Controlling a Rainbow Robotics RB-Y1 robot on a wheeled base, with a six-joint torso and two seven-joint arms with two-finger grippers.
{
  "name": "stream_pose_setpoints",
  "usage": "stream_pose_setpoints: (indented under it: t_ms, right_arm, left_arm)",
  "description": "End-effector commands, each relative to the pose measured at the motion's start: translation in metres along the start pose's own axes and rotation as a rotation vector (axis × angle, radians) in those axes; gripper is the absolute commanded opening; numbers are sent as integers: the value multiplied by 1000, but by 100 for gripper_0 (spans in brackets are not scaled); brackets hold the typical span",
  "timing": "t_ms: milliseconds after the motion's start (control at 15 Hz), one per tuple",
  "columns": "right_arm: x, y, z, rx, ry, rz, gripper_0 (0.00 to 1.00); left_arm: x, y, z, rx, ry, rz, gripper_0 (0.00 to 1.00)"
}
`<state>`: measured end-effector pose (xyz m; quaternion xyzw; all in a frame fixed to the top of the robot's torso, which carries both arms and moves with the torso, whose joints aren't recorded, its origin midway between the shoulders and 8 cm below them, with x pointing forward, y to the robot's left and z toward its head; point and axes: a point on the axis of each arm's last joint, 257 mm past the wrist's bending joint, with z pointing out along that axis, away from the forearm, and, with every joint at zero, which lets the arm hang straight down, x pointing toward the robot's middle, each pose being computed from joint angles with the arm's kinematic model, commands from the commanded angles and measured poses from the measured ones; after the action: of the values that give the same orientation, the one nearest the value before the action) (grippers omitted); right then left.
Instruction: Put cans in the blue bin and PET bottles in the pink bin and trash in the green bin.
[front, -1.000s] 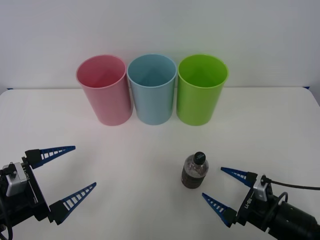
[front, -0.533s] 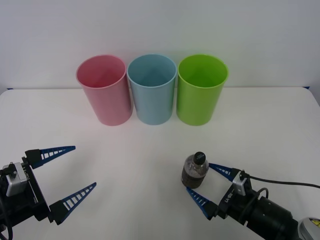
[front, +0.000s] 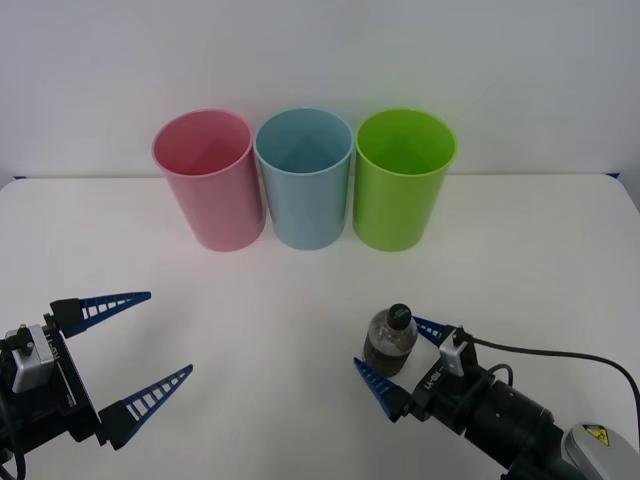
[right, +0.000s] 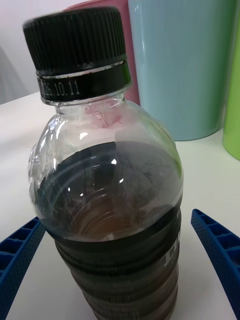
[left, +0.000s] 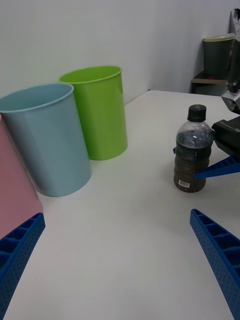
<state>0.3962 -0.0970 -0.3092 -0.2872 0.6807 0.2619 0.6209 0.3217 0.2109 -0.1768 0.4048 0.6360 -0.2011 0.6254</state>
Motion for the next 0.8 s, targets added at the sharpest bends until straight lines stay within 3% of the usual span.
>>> stream_pose_setpoints:
  t_ms: [67,333,400,467,533,800]
  right_arm:
    - [-1,-2,4,10,-4,0,100]
    - [2,-4,7,9,-8,-1,100]
    - [2,-4,7,7,-9,-4,94]
    - [-1,-4,8,5,-17,-3,21]
    - [-1,-4,7,5,-20,0,3]
    - [-5,-4,8,6,-32,-3,0]
  left_arm:
    - [0,0,0,0,0,0,100]
    - [0,0,0,0,0,0,100]
    - [0,0,0,0,0,0,100]
    - [0,0,0,0,0,0,100]
    - [0,0,0,0,0,0,100]
    - [0,0,0,0,0,0,100]
